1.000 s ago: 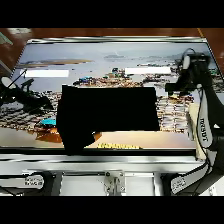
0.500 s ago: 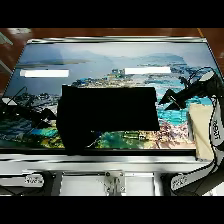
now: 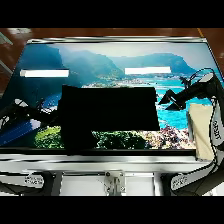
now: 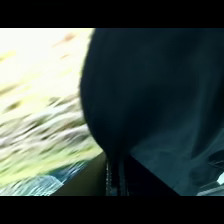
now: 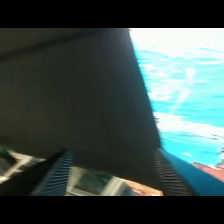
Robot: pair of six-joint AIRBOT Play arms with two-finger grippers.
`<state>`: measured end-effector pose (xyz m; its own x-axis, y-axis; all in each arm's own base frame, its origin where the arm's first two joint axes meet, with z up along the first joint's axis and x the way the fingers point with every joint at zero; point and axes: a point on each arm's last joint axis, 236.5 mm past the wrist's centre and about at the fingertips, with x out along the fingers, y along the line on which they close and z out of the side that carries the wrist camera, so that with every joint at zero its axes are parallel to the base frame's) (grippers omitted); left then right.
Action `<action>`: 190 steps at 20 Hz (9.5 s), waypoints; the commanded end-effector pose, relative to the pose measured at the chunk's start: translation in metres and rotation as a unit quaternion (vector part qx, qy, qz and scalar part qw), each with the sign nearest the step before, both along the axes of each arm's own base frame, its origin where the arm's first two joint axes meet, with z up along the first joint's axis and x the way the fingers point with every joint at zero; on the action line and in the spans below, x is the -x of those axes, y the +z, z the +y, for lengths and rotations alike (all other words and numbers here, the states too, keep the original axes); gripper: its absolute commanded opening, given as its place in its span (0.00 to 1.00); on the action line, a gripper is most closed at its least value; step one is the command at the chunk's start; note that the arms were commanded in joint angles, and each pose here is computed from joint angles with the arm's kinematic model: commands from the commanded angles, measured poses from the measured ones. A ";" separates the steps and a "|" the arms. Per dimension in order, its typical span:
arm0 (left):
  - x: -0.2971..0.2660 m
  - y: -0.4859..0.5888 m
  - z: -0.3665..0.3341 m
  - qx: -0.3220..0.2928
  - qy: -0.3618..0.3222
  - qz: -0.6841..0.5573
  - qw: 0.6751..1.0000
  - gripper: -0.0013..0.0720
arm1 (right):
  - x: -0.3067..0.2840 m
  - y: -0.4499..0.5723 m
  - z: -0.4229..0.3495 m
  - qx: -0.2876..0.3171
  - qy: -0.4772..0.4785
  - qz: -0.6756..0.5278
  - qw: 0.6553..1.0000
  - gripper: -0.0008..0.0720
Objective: Fold the shirts.
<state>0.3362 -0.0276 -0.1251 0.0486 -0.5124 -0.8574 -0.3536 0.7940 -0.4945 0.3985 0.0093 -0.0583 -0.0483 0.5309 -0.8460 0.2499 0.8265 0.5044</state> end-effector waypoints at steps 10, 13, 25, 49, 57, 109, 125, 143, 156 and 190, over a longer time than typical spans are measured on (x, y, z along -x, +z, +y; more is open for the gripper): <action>-0.013 0.038 -0.001 -0.011 -0.019 -0.062 0.998 0.07 | 0.065 -0.069 0.024 -0.006 0.005 0.085 0.996 0.97; -0.018 0.039 -0.002 -0.008 -0.011 -0.069 0.997 0.07 | 0.060 -0.078 0.041 0.027 0.029 0.073 0.997 0.97; -0.069 0.269 0.023 -0.149 -0.026 -0.430 0.890 0.07 | 0.005 0.094 0.074 0.046 0.151 -0.232 0.960 0.09; 0.215 0.598 -0.011 -0.379 -0.029 -0.696 0.610 0.07 | 0.245 0.497 -0.034 0.334 -0.119 -0.626 0.695 0.09; 0.082 0.424 0.020 -0.279 -0.107 -0.444 0.844 0.07 | 0.142 0.301 -0.048 0.342 0.011 -0.298 0.891 0.09; 0.054 0.099 -0.010 -0.023 -0.119 -0.055 0.991 0.85 | 0.087 0.068 -0.110 0.171 -0.063 -0.089 0.979 0.82; 0.124 -0.005 -0.070 0.023 -0.024 -0.032 0.999 0.88 | 0.101 0.048 -0.087 0.086 -0.113 -0.108 0.984 0.82; 0.112 0.017 -0.095 0.070 -0.021 -0.055 0.996 0.07 | 0.145 -0.079 0.023 0.041 -0.086 0.003 0.995 0.96; -0.044 0.145 -0.063 0.027 -0.017 -0.266 0.963 0.07 | 0.019 0.028 0.012 0.062 -0.053 -0.199 0.977 0.09; -0.156 0.135 -0.075 0.199 0.044 -0.197 0.959 0.81 | -0.098 -0.069 0.039 0.013 -0.109 -0.122 0.986 0.43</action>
<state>0.4888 -0.0962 0.0016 0.3755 -0.7585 -0.5326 -0.1498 0.5174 -0.8425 0.5031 0.0334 -0.1229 0.3080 0.4328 -0.8472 0.2809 0.8095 0.5156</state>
